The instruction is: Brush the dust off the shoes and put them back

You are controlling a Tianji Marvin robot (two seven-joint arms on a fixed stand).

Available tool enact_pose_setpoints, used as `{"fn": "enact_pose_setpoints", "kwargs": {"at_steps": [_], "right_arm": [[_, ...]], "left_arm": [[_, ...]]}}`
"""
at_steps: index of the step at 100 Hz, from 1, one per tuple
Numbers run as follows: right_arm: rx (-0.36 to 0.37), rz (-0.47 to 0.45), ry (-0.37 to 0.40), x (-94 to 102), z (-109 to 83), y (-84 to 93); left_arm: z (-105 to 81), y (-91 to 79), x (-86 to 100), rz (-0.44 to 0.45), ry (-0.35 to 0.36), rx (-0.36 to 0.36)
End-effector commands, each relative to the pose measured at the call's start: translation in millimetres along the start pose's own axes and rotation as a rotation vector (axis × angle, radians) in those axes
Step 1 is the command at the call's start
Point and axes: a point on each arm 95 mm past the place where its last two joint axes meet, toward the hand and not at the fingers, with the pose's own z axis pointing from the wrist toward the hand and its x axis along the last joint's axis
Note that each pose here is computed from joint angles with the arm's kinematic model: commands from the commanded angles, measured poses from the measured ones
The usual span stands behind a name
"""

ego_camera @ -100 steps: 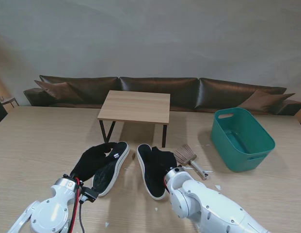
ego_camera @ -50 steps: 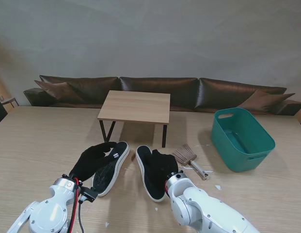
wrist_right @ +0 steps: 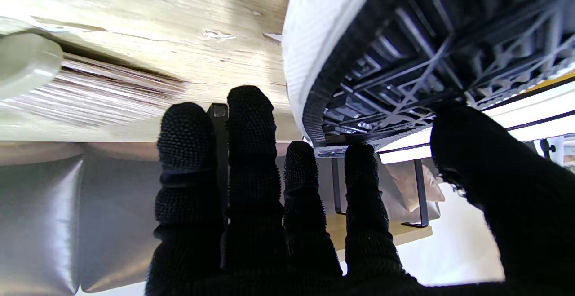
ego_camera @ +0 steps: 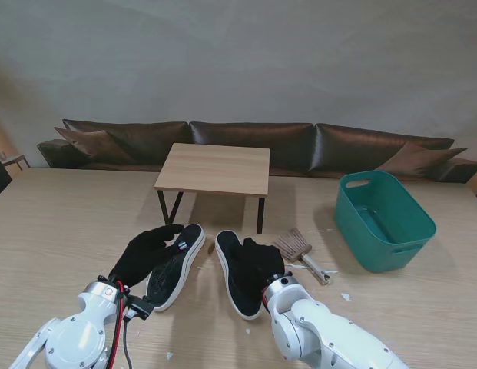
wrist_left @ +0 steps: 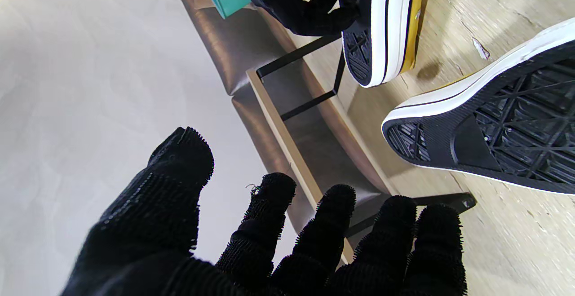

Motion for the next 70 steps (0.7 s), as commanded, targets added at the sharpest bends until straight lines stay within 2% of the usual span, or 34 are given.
{"fn": "enact_pose_setpoints", "kwargs": {"at_steps": [1, 41, 70], "right_arm": [[0.029, 0.003, -0.002, 3.0, -2.9, -4.8], [-0.015, 0.016, -0.016, 4.8, -0.4, 9.4], [-0.022, 0.024, -0.024, 4.0, 0.7, 12.2]], "left_arm": [[-0.4, 2.8, -0.3, -0.007, -0.003, -0.019], [0.3, 1.8, -2.1, -0.005, -0.004, -0.022], [0.5, 1.7, -3.2, -0.004, -0.008, -0.024]]}}
